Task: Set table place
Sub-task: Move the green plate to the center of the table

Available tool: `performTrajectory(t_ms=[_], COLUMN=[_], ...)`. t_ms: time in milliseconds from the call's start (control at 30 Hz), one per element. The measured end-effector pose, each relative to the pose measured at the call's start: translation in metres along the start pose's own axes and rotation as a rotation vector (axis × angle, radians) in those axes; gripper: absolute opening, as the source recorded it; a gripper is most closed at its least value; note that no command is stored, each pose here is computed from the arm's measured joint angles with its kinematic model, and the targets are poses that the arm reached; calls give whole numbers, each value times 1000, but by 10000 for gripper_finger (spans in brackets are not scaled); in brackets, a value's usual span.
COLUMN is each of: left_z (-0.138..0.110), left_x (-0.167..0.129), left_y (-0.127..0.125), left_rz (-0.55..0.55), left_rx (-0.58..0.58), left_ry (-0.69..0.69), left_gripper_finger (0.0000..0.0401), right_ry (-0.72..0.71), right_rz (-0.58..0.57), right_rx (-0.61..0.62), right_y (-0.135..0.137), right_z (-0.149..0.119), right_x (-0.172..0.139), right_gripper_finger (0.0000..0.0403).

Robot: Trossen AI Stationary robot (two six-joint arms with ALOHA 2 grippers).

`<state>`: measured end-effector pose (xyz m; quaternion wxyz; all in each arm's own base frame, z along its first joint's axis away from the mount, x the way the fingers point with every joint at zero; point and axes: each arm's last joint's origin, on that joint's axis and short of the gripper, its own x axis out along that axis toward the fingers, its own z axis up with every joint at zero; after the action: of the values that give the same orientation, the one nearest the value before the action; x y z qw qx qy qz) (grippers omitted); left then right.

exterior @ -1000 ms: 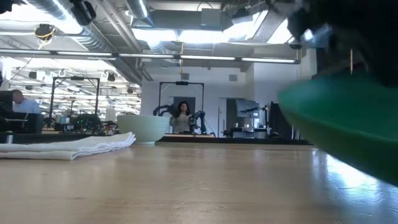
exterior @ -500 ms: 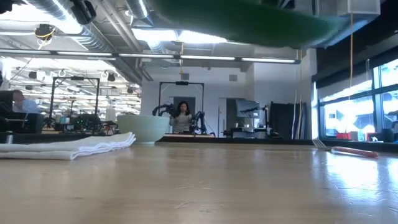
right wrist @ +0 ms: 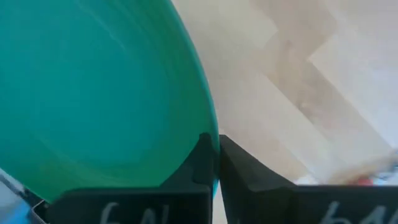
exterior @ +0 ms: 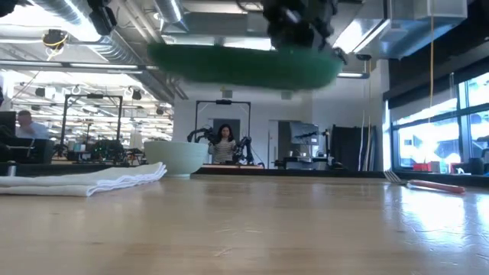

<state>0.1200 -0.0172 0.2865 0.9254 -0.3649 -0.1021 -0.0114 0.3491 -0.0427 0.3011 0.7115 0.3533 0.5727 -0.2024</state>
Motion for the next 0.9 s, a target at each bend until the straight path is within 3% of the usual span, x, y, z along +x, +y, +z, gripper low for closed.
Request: performTrajectory(t_ms=[367,667,900], left_z=[0,0,-1], left_x=[0,0,0], left_y=[0,1,2], left_rz=[1,13,32], left_rx=[8,10,14], left_ry=[1,-1,-1], left_gripper_finger=[128,128,128], right_ry=[10,83,21], right_rz=[-56,-59,5], right_rx=[57,141,161], right_y=[-28,-46,-51], right_z=[-12,-29,-31], right_x=[78,110,129], right_gripper_finger=[8,8,14])
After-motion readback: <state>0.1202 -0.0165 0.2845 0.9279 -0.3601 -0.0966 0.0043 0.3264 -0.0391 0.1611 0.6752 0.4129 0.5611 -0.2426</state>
